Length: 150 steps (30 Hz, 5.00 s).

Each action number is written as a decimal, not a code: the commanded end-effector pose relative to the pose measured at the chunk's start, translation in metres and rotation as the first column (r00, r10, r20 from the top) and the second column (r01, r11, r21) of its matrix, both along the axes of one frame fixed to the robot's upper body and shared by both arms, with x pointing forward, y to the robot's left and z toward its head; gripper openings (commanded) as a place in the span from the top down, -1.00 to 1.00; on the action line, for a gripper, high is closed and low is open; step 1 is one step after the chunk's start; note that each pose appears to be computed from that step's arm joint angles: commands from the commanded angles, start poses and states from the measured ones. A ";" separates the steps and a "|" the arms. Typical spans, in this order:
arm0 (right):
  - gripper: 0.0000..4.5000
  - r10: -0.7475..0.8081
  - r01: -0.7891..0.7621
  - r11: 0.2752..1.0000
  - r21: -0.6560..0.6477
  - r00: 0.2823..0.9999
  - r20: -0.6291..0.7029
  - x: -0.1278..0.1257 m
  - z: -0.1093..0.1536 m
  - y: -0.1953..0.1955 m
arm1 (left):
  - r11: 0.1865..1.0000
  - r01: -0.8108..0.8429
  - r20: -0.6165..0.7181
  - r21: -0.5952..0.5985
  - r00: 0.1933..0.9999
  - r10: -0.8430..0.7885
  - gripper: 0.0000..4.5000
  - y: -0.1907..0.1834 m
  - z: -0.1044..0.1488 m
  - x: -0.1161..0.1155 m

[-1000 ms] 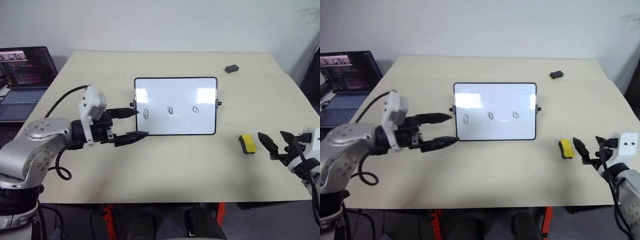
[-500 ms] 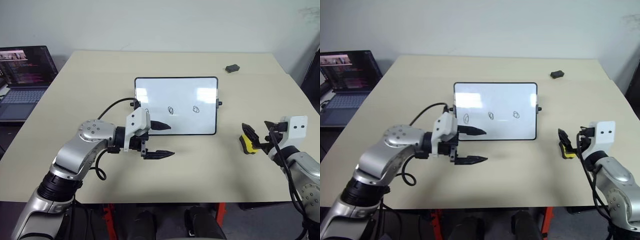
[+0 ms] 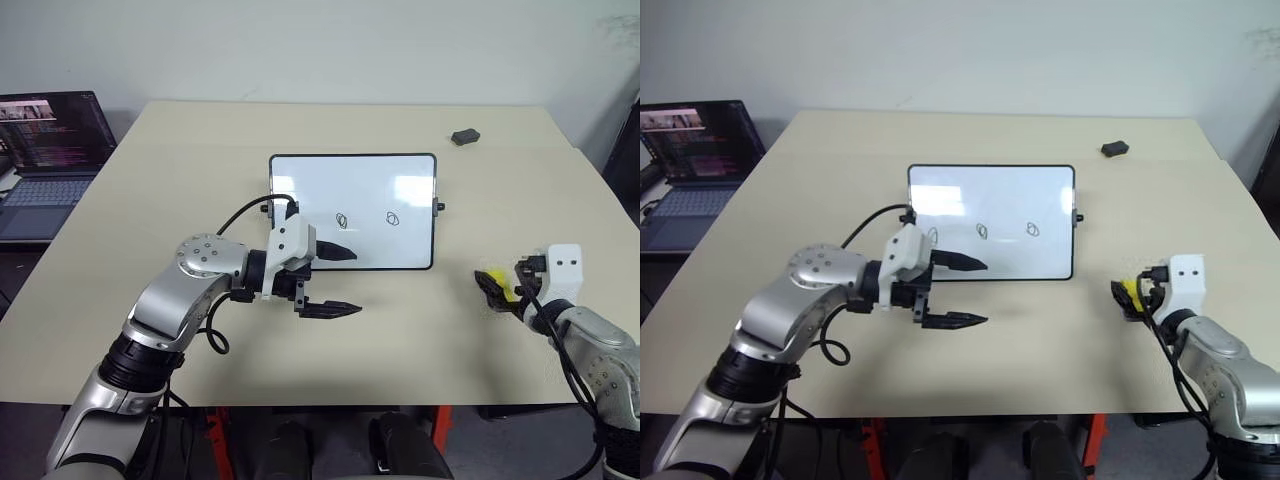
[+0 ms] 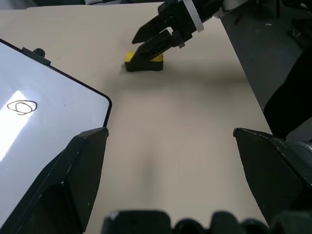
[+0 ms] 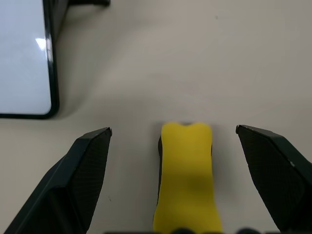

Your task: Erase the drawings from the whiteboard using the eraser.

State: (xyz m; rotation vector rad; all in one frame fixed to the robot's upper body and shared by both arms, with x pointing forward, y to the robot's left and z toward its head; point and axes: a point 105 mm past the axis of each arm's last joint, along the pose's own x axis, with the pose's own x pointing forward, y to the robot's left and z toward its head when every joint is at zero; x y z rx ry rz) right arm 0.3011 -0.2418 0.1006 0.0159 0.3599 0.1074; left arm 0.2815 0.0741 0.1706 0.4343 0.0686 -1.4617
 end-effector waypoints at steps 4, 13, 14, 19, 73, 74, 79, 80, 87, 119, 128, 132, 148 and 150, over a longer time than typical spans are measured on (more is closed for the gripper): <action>-0.99 -0.015 0.015 1.000 -0.002 0.998 0.053 0.013 0.007 0.000 | 1.000 -0.001 0.028 0.000 1.000 0.001 -1.00 0.003 0.003 0.001; -0.99 -0.058 0.057 0.998 0.013 0.997 0.057 0.020 0.002 -0.010 | 1.000 -0.014 0.040 -0.001 0.999 0.014 -1.00 0.005 0.003 0.003; -0.99 -0.056 0.056 0.998 0.008 0.997 0.054 0.021 0.001 -0.011 | 1.000 -0.014 0.041 -0.001 0.999 0.014 -1.00 0.005 0.003 0.003; -0.99 -0.062 0.061 0.998 0.009 0.997 0.051 0.023 -0.001 -0.014 | 1.000 -0.016 0.047 0.001 0.999 0.016 -1.00 0.006 0.003 0.003; 0.41 0.507 -0.411 0.856 -0.313 0.552 0.662 0.075 0.123 0.182 | 0.776 -0.631 -0.003 -0.016 0.776 0.631 -1.00 0.080 0.011 0.028; 0.41 0.541 -0.442 0.835 -0.329 0.543 0.643 0.071 0.123 0.191 | 0.750 -0.662 -0.004 -0.005 0.750 0.662 -1.00 0.088 0.009 0.028; 0.41 0.657 -0.531 0.747 -0.400 0.500 0.564 0.055 0.121 0.227 | 0.653 -0.755 -0.008 0.061 0.654 0.756 -1.00 0.122 -0.003 0.020; 0.41 0.681 -0.534 0.727 -0.431 0.482 0.551 0.053 0.120 0.236 | 0.624 -0.778 -0.002 0.078 0.625 0.780 -1.00 0.132 -0.006 0.021; 0.41 0.784 -0.484 0.618 -0.620 0.438 0.440 0.067 0.103 0.287 | 0.525 -0.841 0.037 0.129 0.533 0.845 -1.00 0.163 -0.015 0.025; 0.42 0.815 -0.477 0.474 -0.740 0.556 0.163 0.119 0.044 0.295 | 0.583 -0.800 0.028 0.139 0.592 0.806 -1.00 0.149 -0.014 0.029; 0.42 0.824 -0.496 0.438 -0.750 0.556 0.113 0.119 0.035 0.291 | 0.589 -0.795 0.018 0.144 0.597 0.802 -1.00 0.148 -0.016 0.025; 0.42 0.872 -0.592 0.303 -0.747 0.489 -0.035 0.105 0.003 0.293 | 0.589 -0.795 0.018 0.141 0.597 0.802 -1.00 0.148 -0.015 0.026; 0.42 0.841 -0.396 0.447 -0.802 0.492 0.226 0.116 0.068 0.306 | 0.581 -0.800 0.013 0.148 0.589 0.808 -1.00 0.150 -0.019 0.024; 0.42 0.850 -0.415 0.433 -0.800 0.485 0.208 0.114 0.064 0.309 | 0.582 -0.800 0.011 0.148 0.590 0.807 -1.00 0.150 -0.019 0.024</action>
